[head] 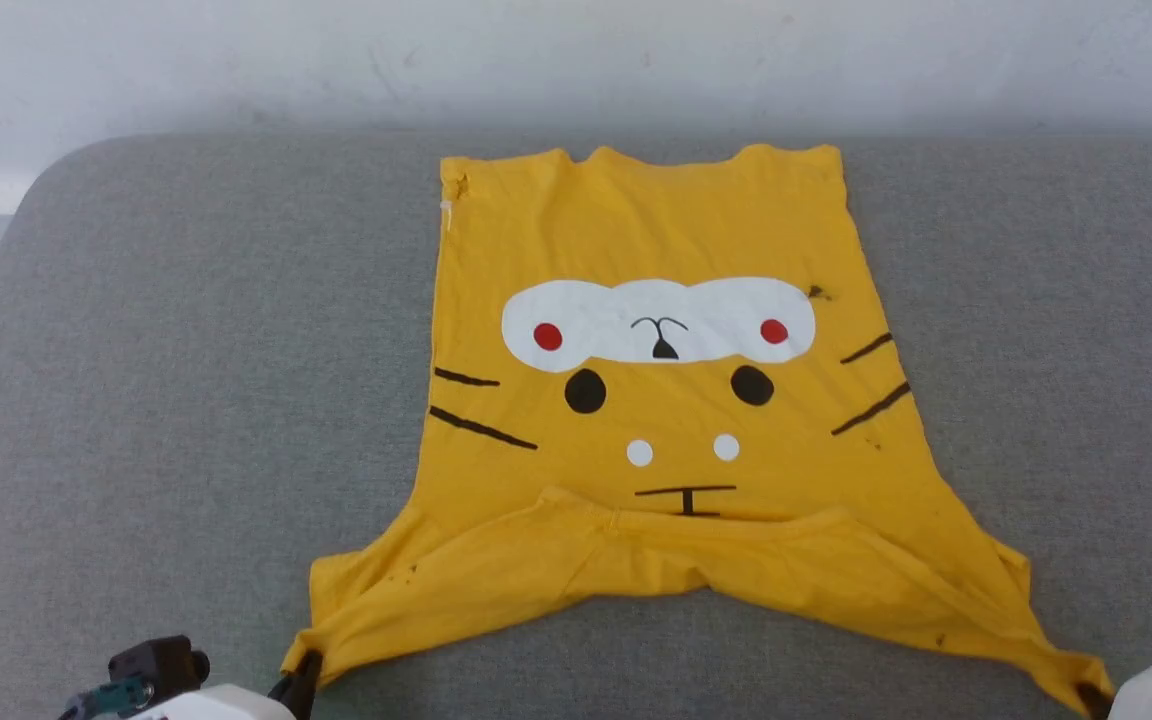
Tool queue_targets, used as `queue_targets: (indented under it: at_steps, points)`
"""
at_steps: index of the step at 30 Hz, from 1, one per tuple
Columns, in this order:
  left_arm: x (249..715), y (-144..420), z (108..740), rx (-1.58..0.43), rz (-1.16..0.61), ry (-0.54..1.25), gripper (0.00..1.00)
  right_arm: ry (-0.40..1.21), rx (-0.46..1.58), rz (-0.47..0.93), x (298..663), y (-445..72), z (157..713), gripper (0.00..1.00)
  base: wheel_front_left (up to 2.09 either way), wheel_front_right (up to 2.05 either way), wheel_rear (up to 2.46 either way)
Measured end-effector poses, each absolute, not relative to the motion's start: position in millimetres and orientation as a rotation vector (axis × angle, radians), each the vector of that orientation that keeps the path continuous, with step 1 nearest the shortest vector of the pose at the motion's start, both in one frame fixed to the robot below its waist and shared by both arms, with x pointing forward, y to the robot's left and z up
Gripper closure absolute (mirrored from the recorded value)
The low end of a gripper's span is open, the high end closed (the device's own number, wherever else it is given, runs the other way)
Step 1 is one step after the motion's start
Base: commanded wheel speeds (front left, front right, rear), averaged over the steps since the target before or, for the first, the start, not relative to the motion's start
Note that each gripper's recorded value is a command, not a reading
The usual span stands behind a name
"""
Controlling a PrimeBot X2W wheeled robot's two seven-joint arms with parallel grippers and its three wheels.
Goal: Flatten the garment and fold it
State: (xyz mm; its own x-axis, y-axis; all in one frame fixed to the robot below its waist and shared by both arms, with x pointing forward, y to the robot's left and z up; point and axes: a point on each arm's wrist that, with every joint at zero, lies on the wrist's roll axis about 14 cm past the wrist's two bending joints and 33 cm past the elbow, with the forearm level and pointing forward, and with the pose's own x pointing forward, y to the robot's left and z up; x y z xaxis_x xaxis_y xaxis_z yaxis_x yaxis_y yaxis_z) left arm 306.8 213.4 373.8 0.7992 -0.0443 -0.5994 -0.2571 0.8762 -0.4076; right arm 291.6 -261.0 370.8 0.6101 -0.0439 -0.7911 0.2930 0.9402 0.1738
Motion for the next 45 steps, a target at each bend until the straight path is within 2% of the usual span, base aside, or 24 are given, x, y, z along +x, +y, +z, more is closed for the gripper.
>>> queue_targets:
  at_steps: [3, 9, 10, 11, 12, 19, 25, 29, 37, 45]
  points:
    - [301, 215, 370, -0.495, 0.137, 0.650, 1.00, 0.958, 0.333, -0.198, 277, -256, 354, 1.00, 0.00, 0.00, 0.00]
    - [302, 216, 373, -0.506, 0.150, 0.611, 1.00, 0.937, 0.342, -0.194, 279, -253, 347, 1.00, 0.00, 0.00, 0.00]
    - [303, 216, 376, -0.507, 0.150, 0.598, 1.00, 0.919, 0.339, -0.194, 281, -253, 349, 0.73, 0.00, 0.00, 0.00]
    - [305, 216, 379, -0.507, 0.149, 0.582, 1.00, 0.899, 0.336, -0.193, 283, -253, 351, 0.10, 0.00, 0.00, 0.00]
    - [307, 217, 382, -0.507, 0.148, 0.567, 1.00, 0.876, 0.332, -0.192, 287, -253, 354, 0.00, 0.00, 0.00, 0.00]
    - [313, 218, 400, -0.492, 0.125, 0.489, 1.00, 0.569, 0.226, -0.149, 336, -252, 415, 0.00, 0.00, 0.00, 0.00]
    - [316, 212, 409, -0.489, 0.107, 0.461, 1.00, 0.219, 0.161, -0.076, 402, -232, 491, 0.00, 0.00, 0.00, 0.00]
    - [324, 209, 416, -0.491, 0.094, 0.436, 1.00, 0.083, 0.138, -0.018, 445, -216, 522, 0.00, 0.00, 0.00, 0.00]
    - [339, 205, 417, -0.511, 0.092, 0.419, 1.00, 0.071, 0.111, 0.071, 539, -195, 534, 0.00, 0.00, 0.00, 0.00]
    - [350, 210, 402, -0.525, 0.139, 0.436, 1.00, 0.255, 0.068, 0.106, 620, -179, 505, 0.00, 0.00, 0.00, 0.00]
